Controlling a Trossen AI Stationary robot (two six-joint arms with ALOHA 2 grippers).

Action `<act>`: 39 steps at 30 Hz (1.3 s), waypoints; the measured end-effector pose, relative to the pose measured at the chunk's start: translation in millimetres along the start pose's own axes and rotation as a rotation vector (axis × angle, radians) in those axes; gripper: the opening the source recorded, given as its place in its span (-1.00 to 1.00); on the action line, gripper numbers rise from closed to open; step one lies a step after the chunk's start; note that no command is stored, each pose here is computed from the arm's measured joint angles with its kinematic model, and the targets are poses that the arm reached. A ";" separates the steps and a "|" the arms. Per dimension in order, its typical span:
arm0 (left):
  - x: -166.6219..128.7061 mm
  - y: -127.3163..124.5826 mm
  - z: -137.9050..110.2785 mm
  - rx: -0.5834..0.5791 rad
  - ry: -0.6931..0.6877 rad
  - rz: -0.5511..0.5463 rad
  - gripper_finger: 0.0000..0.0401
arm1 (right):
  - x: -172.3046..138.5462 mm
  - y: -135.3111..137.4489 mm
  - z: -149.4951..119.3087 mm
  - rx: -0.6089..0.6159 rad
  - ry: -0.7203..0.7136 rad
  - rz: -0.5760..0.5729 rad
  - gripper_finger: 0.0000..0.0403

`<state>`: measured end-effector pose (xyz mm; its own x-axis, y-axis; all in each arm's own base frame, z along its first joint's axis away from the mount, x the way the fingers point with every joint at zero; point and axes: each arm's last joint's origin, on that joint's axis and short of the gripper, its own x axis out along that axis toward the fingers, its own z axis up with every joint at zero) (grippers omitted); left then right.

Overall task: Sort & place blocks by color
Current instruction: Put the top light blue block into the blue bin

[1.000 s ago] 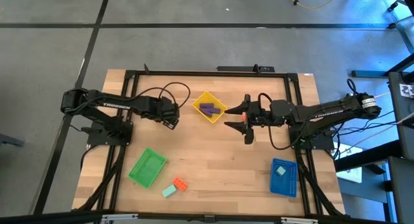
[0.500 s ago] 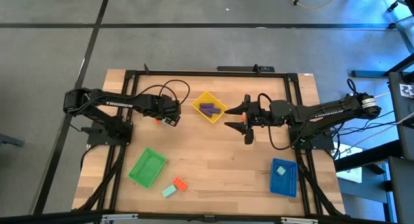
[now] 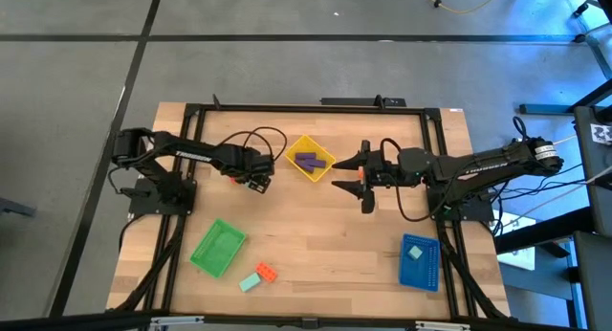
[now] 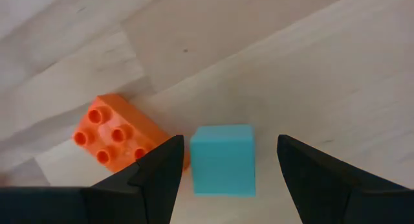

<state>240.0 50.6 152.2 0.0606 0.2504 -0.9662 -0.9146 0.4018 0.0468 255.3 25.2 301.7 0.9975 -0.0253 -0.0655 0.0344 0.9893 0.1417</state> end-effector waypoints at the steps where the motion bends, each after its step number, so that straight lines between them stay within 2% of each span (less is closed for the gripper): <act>1: 1.4 -0.5 0.0 0.000 0.004 0.001 0.21 | 0.0 0.0 -0.1 0.000 0.001 0.000 0.14; 9: 1.8 -1.1 -0.4 -0.009 0.019 -0.010 0.20 | 0.0 0.0 -0.4 -0.002 0.004 0.000 0.14; 15: 3.4 -0.1 -2.2 -0.007 0.037 -0.014 0.13 | 0.0 0.0 -0.5 -0.002 0.005 0.000 0.14; 28: 10.3 4.0 -8.1 -0.006 0.061 -0.020 -0.33 | 0.0 -0.1 -0.7 -0.004 0.007 -0.001 0.14; 32: 10.3 3.0 -7.0 0.004 0.043 -0.026 -0.36 | 0.0 0.0 -0.7 -0.003 0.007 -0.001 0.14; 36: 4.1 3.4 -5.0 0.054 0.020 -0.046 -0.36 | 0.0 -0.1 -0.7 -0.001 0.007 -0.001 0.14; 39: -16.0 4.4 1.6 0.083 -0.047 -0.110 -0.36 | -0.1 -0.1 -0.5 -0.002 0.006 -0.001 0.14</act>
<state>235.7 49.7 168.3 0.1794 0.2409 -0.9538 -0.8653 0.5000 -0.0364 255.2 25.2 301.2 0.9971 -0.0254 -0.0712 0.0352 0.9896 0.1394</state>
